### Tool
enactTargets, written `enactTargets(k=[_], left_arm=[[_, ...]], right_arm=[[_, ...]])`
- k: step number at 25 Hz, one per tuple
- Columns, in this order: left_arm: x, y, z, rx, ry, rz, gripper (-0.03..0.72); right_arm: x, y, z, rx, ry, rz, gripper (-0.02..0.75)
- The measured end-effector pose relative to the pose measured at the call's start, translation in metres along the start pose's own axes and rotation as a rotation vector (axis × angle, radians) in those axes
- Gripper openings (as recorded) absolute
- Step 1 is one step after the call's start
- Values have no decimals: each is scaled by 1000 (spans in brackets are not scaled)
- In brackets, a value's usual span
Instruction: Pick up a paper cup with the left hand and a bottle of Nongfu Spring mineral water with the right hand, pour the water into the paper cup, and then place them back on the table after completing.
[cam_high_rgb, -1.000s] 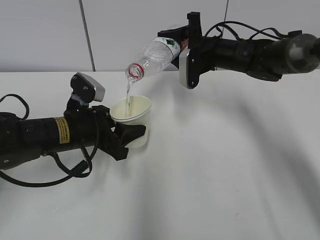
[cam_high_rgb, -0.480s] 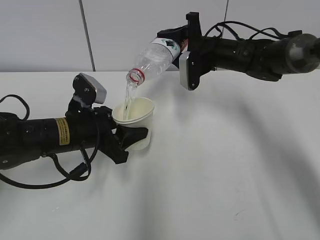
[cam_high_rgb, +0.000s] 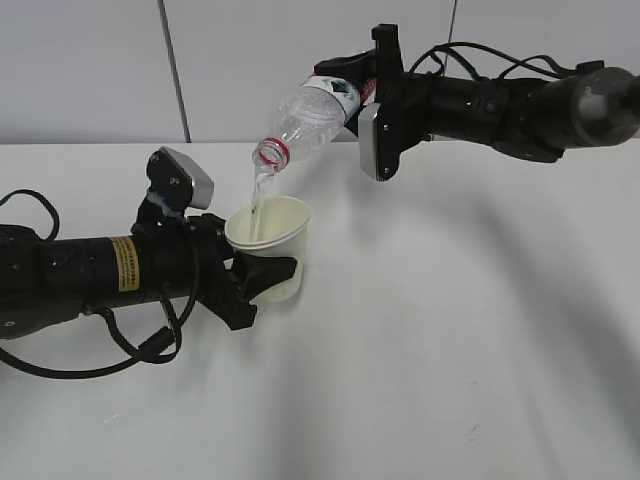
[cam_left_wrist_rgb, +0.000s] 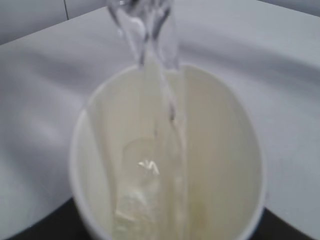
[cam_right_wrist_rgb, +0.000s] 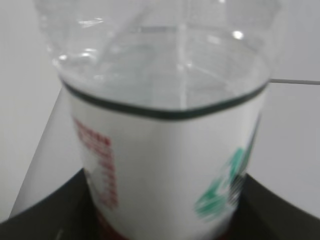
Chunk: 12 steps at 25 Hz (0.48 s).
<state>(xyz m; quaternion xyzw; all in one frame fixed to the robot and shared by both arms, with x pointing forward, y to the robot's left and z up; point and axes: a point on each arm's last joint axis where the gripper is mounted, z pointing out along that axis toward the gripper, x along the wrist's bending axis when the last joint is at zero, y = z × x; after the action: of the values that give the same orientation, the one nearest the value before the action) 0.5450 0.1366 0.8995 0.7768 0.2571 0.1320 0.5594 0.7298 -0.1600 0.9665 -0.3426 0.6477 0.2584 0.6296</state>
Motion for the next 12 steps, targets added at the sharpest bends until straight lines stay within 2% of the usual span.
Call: enactTargets(k=[12], left_arm=[[0,0,0,0,0,-1,351]], right_arm=[[0,0,0,1,-3,2,404]])
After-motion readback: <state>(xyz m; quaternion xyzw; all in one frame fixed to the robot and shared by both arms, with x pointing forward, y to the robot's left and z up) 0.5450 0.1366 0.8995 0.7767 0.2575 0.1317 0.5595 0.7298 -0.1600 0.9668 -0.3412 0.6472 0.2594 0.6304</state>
